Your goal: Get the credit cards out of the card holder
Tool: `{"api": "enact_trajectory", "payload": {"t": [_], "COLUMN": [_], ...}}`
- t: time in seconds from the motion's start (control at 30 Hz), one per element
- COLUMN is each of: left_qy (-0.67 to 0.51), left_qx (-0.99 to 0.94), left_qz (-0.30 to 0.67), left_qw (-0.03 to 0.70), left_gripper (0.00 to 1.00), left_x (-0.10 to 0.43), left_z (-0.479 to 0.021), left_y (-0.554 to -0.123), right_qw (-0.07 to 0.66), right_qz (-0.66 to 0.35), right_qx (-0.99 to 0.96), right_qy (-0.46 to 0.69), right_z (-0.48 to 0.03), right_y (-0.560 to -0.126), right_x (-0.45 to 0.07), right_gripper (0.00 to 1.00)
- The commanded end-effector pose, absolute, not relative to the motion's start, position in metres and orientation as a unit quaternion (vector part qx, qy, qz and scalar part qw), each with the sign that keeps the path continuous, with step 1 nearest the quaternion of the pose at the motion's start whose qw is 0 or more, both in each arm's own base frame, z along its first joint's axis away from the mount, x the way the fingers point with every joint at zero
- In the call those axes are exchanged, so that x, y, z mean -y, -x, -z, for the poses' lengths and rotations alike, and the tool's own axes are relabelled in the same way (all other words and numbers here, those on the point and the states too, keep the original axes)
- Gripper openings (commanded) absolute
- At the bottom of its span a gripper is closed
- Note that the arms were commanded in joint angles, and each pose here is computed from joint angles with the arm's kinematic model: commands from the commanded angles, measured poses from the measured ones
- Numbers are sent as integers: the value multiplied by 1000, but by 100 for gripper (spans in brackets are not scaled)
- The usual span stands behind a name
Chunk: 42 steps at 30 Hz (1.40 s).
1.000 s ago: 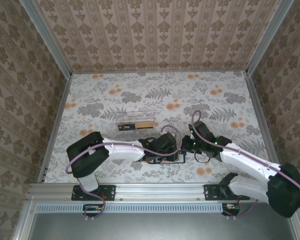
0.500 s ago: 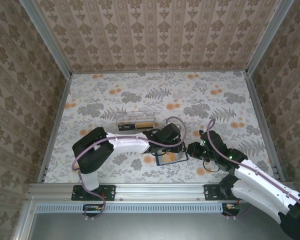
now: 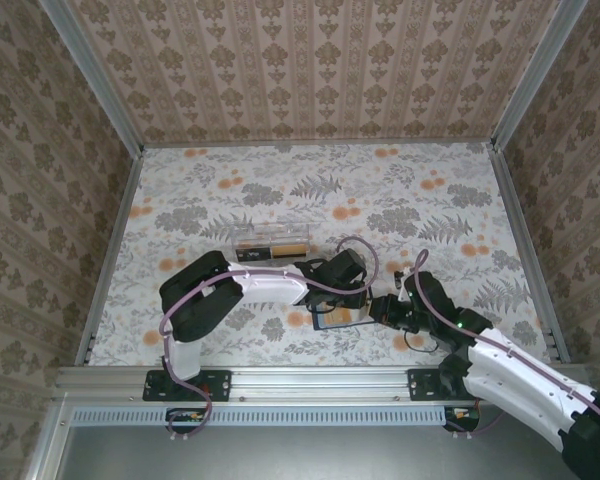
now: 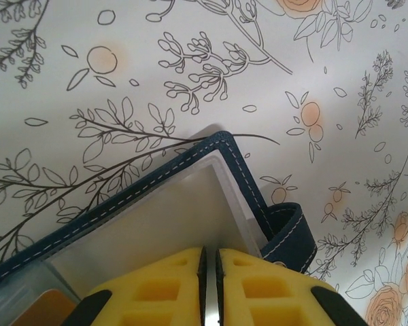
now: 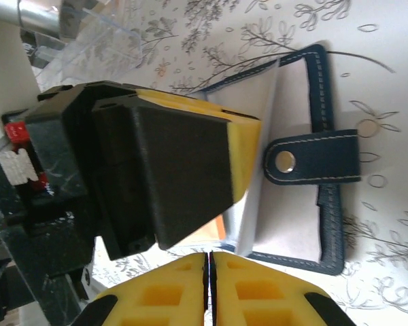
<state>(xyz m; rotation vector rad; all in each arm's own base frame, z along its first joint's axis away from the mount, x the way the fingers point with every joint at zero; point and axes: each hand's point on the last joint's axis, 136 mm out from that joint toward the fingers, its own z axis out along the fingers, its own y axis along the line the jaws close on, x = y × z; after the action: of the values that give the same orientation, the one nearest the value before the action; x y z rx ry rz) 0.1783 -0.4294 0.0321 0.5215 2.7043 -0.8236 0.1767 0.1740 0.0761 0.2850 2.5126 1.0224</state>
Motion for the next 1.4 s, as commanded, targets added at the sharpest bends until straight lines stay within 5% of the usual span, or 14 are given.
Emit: {"api": "enact_trajectory", "payload": {"t": [0.0,0.7,1.37], "left_qy": [-176,-177,-129], "left_qx": [-939,-937,-947], "left_qz": [271,265,237], "left_qw": [119,143,173], "left_gripper": [15,15,18], "left_x": [427,420,344], "left_z": [-27,-54,-60], "left_y": [-180,-189,-181], "right_qw": [198,198,199], "right_qz": [-406,-299,-269], "right_qx": [-888,-929,-940], "right_qy": [-87,-95,-64], "right_z": [-83,-38,-45], "right_y": [-176,-179,-193], "right_x": [-190,-171,-177], "right_gripper": [14,13,20]}}
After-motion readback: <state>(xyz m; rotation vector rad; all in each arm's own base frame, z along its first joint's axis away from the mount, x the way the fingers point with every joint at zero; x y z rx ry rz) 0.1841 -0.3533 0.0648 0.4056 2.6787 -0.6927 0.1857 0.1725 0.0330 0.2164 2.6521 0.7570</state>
